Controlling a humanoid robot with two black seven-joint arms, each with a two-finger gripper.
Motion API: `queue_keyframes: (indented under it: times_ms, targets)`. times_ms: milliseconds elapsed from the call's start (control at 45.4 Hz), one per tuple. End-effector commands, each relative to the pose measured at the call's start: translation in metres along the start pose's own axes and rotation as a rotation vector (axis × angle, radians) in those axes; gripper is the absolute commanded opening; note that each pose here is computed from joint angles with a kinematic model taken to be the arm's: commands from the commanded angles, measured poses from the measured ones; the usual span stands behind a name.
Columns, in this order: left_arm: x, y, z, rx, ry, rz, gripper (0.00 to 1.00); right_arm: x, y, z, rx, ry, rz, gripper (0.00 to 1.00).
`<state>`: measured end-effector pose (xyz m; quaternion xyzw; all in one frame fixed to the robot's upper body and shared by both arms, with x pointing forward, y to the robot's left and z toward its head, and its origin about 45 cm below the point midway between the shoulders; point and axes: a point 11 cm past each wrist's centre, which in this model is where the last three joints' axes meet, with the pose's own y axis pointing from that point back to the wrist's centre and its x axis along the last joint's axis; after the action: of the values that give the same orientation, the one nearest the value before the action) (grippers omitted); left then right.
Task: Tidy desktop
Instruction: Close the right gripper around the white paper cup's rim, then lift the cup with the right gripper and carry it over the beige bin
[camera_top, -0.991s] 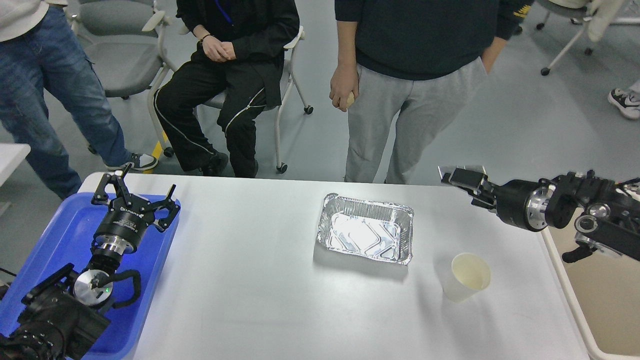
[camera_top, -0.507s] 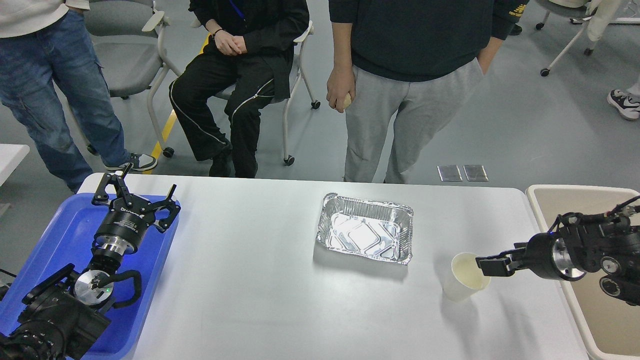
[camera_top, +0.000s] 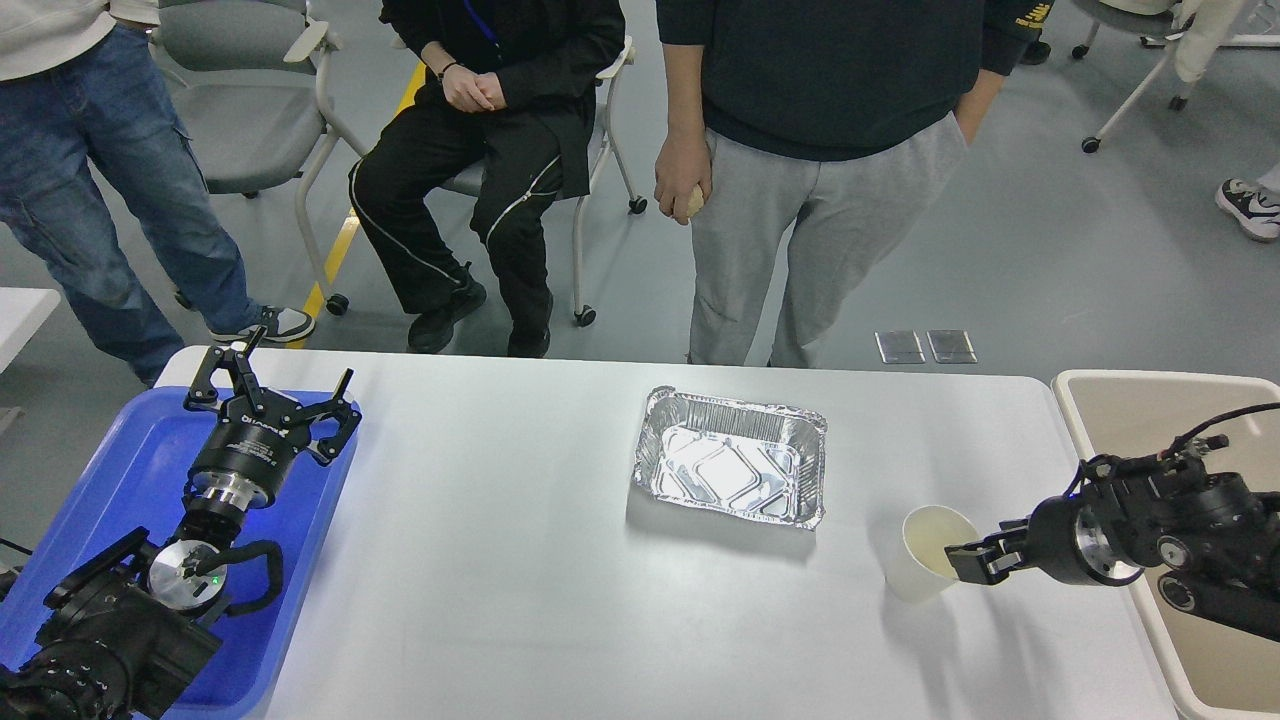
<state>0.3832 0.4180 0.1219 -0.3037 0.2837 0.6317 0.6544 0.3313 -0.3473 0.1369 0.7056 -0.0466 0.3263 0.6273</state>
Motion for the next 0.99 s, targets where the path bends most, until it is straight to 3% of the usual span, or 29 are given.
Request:
queue_keyframes:
  times_ms: [0,573,969]
  targets:
    - [0.0,0.0,0.0,0.0,0.0,0.001,1.0,0.0,-0.004,-0.001,-0.001,-0.014,-0.02,0.0]
    - [0.0,0.0,0.0,0.0,0.0,0.0,1.0,0.016,0.006,-0.002,0.014,-0.017,-0.016,0.0]
    - [0.0,0.0,0.0,0.0,0.0,0.001,1.0,0.16,0.203,-0.01,0.1,-0.098,0.131,0.0]
